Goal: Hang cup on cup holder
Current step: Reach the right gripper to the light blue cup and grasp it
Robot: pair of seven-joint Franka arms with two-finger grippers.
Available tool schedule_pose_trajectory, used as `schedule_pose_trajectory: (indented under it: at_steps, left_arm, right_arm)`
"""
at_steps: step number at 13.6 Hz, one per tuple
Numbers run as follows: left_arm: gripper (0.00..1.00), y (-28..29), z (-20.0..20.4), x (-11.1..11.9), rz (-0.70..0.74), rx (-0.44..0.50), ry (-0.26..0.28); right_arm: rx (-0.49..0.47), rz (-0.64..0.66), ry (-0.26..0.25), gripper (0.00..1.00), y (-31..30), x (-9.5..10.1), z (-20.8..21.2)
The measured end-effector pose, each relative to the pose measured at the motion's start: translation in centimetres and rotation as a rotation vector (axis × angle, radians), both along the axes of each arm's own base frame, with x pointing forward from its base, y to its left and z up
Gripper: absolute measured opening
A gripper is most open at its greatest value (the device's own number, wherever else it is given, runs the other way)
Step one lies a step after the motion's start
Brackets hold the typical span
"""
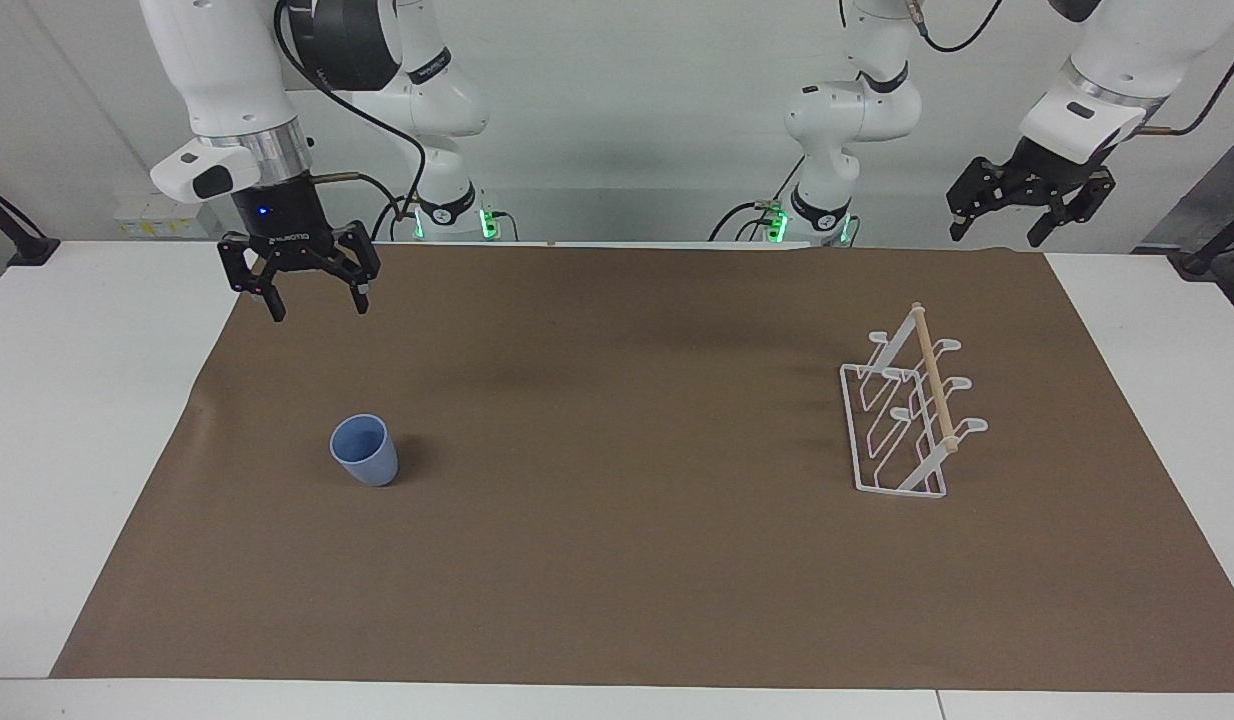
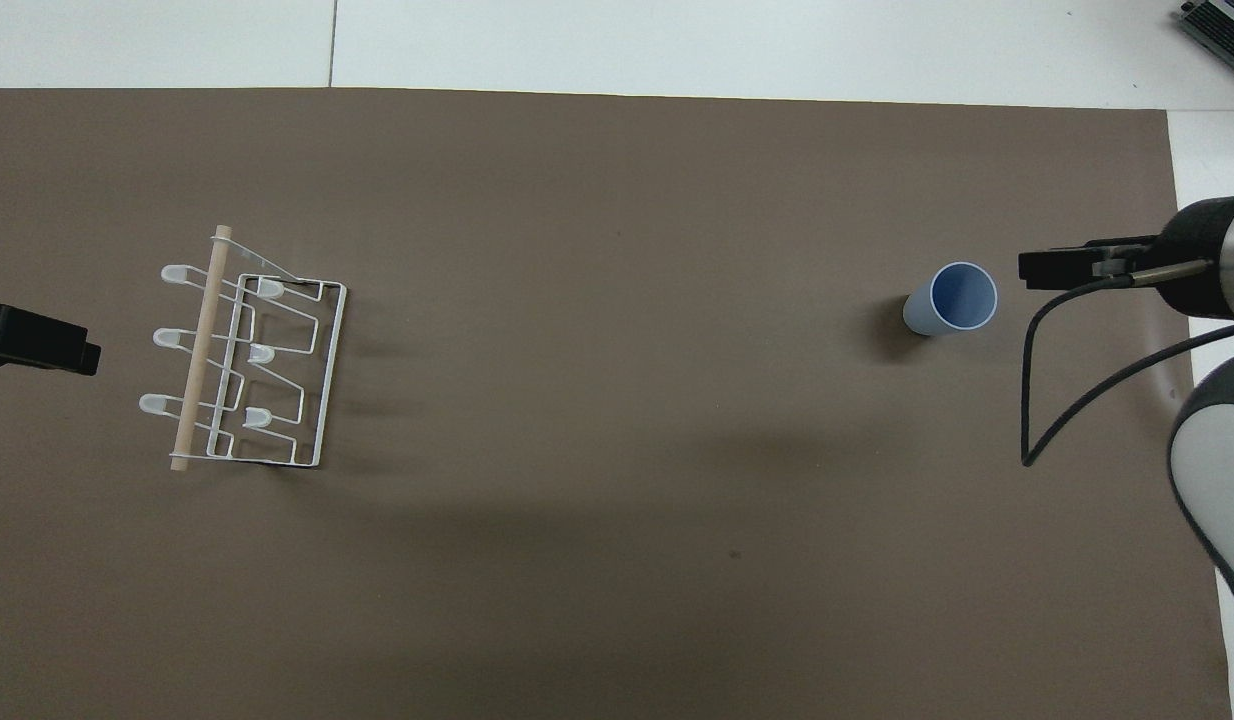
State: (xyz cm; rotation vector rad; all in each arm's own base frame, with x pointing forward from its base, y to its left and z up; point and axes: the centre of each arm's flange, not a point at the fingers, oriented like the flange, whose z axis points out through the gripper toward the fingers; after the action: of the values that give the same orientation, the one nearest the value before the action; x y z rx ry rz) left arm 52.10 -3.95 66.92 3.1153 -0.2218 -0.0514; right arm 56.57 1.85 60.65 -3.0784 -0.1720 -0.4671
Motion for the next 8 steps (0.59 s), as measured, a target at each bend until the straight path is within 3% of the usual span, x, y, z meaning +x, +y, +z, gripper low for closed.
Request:
schedule_pose_trajectory:
  at_steps: [3, 8]
  left_arm:
    - [1.00, 0.0, 0.0, 0.0, 0.000, 0.000, 0.000]
    - [1.00, 0.0, 0.0, 0.0, 0.000, 0.000, 0.000]
  right_arm:
    - [0.007, 0.041, 0.001, 1.00, 2.5, 1.2, -3.6]
    - [0.028, 0.057, 0.054, 1.00, 3.6, 5.3, -13.4]
